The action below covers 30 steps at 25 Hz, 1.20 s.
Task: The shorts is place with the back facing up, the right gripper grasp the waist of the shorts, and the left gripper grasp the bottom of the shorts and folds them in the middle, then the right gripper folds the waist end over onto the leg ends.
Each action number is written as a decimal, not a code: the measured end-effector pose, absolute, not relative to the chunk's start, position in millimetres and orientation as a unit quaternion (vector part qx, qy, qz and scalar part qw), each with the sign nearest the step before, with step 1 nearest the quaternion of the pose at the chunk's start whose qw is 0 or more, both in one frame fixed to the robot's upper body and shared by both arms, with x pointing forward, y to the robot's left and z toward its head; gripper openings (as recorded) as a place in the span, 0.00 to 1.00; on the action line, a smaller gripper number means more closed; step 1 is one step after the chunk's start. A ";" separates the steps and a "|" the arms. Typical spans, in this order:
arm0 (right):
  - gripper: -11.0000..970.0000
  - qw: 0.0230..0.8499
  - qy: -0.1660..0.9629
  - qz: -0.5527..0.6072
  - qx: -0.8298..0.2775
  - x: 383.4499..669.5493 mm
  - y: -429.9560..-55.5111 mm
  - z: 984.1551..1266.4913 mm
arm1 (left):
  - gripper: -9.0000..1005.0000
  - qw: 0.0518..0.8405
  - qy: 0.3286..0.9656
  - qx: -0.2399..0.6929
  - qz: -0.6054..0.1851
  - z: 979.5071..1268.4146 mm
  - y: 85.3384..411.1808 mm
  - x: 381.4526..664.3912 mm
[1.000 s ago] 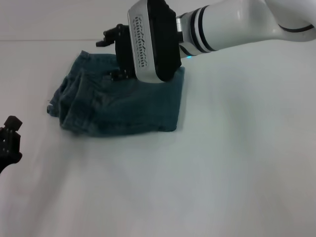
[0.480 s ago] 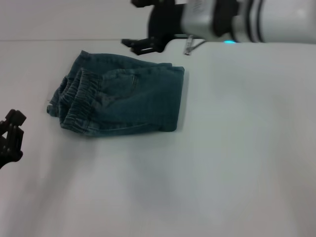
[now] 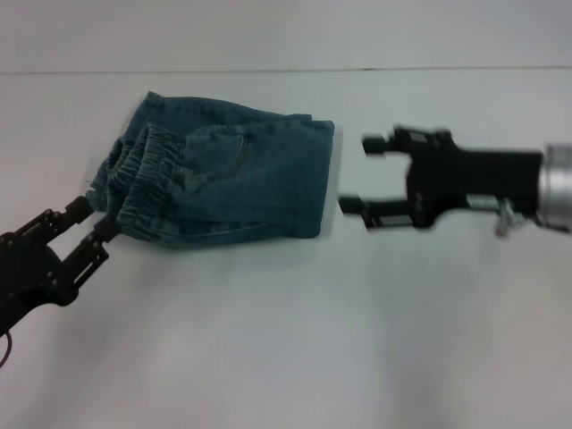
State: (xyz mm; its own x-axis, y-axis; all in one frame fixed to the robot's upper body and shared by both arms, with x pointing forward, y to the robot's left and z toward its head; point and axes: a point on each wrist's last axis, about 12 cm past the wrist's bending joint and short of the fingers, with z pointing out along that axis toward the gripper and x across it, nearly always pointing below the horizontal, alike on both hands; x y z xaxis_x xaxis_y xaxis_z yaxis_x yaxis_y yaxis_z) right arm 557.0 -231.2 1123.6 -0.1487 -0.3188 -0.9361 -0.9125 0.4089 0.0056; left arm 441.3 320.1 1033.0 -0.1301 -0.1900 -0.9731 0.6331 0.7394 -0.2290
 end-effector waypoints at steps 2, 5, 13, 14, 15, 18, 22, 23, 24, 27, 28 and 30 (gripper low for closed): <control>0.95 0.468 0.694 0.323 -0.441 540.5 -243.0 1113.8 | 0.35 0.615 0.692 0.179 -0.334 1036.9 325.1 443.3; 0.95 0.463 0.699 0.322 -0.439 514.6 -259.0 1094.4 | 0.50 0.577 0.708 0.203 -0.353 1042.9 333.0 445.8; 0.95 0.474 0.698 0.320 -0.432 495.5 -269.0 1064.0 | 0.74 0.496 0.718 0.286 -0.395 1048.6 327.4 453.1; 0.95 0.475 0.695 0.319 -0.435 495.2 -268.6 1060.8 | 0.77 0.489 0.721 0.291 -0.396 1048.5 327.0 454.9; 0.95 0.476 0.693 0.319 -0.438 495.1 -267.9 1058.3 | 0.80 0.483 0.723 0.296 -0.396 1048.6 326.9 456.1; 0.95 0.477 0.684 0.321 -0.449 497.0 -263.5 1054.6 | 0.87 0.469 0.723 0.311 -0.402 1049.6 326.3 456.7; 0.96 0.479 0.678 0.317 -0.460 500.3 -261.4 1055.5 | 0.89 0.444 0.728 0.330 -0.405 1049.7 327.1 457.5; 0.96 0.479 0.676 0.316 -0.462 500.6 -261.5 1055.8 | 0.89 0.436 0.729 0.335 -0.408 1049.5 326.5 457.4; 0.95 0.479 0.674 0.315 -0.465 500.5 -262.1 1056.2 | 0.89 0.431 0.729 0.338 -0.410 1049.6 326.1 457.3; 0.95 0.480 0.670 0.310 -0.474 500.6 -265.3 1057.5 | 0.89 0.415 0.728 0.347 -0.421 1051.2 325.7 456.8; 0.95 0.480 0.670 0.308 -0.475 500.8 -266.8 1057.7 | 0.89 0.409 0.729 0.349 -0.424 1052.0 325.7 457.3; 0.95 0.479 0.672 0.304 -0.477 501.6 -268.7 1057.7 | 0.89 0.398 0.729 0.355 -0.429 1053.5 325.7 458.3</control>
State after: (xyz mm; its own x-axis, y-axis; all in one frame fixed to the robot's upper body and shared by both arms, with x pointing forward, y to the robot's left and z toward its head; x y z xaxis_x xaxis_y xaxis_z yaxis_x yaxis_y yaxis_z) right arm 501.6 -268.7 1057.7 -0.0868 -0.3488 -0.9332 -0.9314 0.3607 -0.0482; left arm 458.3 325.7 1053.5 -0.4313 0.1757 -0.8849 0.8589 0.3802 -0.3432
